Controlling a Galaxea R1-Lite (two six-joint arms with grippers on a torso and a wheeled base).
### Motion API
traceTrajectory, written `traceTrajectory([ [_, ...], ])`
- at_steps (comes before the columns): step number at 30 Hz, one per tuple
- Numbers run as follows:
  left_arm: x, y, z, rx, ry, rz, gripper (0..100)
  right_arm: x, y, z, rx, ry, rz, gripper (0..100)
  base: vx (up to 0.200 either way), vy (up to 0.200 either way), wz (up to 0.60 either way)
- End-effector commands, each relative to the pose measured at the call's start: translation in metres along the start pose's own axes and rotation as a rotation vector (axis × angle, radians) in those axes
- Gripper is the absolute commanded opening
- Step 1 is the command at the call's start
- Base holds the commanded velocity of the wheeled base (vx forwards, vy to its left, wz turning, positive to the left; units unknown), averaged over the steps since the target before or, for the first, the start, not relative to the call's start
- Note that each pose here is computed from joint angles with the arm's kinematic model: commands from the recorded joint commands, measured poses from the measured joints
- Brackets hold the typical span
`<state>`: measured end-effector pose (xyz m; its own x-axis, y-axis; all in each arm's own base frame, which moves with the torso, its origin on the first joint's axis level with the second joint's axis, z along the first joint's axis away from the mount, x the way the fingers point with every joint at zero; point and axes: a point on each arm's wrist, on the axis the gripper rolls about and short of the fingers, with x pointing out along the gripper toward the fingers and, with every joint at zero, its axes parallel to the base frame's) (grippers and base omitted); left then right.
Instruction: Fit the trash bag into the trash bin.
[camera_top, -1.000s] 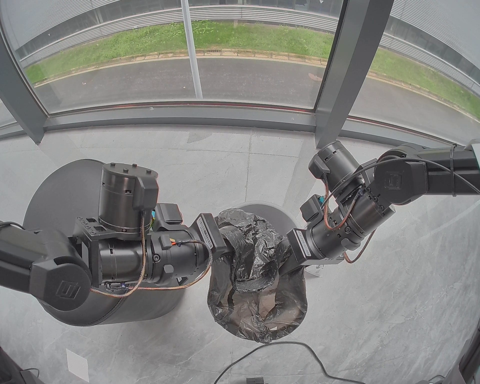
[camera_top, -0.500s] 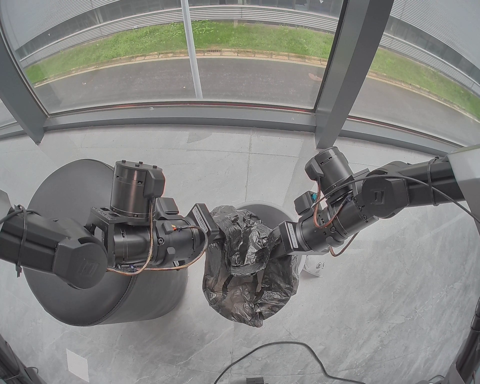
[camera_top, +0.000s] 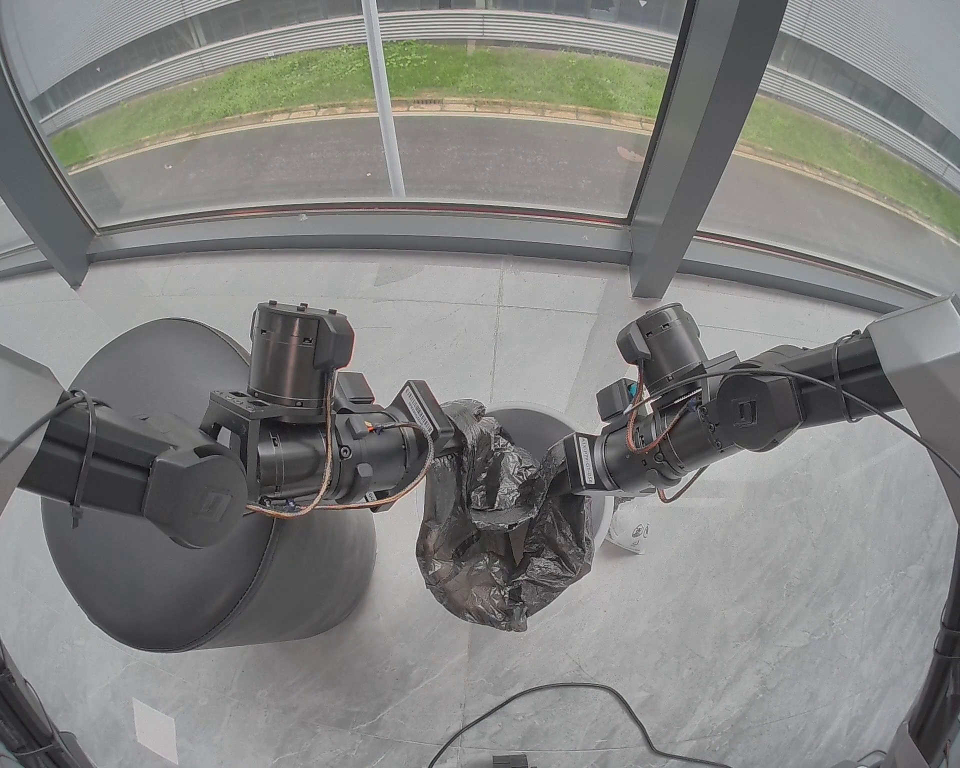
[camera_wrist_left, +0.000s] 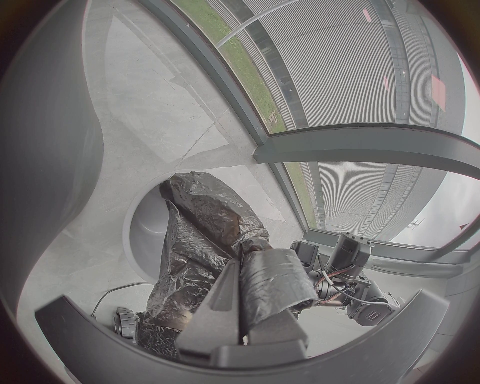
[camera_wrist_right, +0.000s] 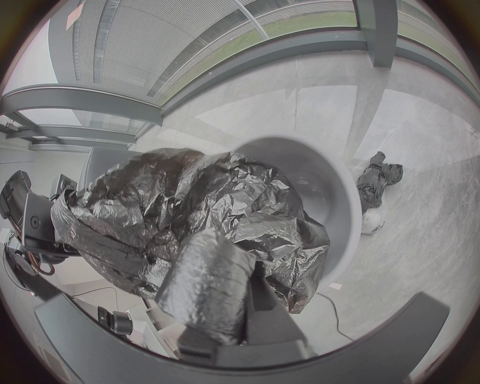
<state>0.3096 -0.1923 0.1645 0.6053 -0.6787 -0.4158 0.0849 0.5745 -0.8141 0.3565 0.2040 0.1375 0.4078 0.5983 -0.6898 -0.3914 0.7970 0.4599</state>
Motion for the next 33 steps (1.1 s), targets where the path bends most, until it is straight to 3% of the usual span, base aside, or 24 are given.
traceTrajectory([
  [1, 0.006, 0.001, 0.002, -0.003, -0.002, 0.004, 0, 0.003, -0.005, 0.003, 0.002, -0.024, -0.013, 0, 0.000, 0.000, 0.00],
  [6, 0.010, 0.003, 0.009, -0.007, -0.017, 0.005, 0, 0.008, -0.007, 0.007, -0.010, -0.080, -0.028, 0, 0.000, 0.000, 0.00],
  [22, 0.016, 0.017, 0.016, -0.022, -0.027, 0.039, 0, 0.015, -0.012, -0.004, 0.000, -0.042, -0.039, 0, 0.000, 0.000, 0.00],
  [33, 0.016, 0.035, 0.001, -0.047, 0.023, 0.107, 0, -0.007, -0.012, -0.023, 0.011, -0.009, -0.052, 0, 0.000, 0.000, 0.00],
])
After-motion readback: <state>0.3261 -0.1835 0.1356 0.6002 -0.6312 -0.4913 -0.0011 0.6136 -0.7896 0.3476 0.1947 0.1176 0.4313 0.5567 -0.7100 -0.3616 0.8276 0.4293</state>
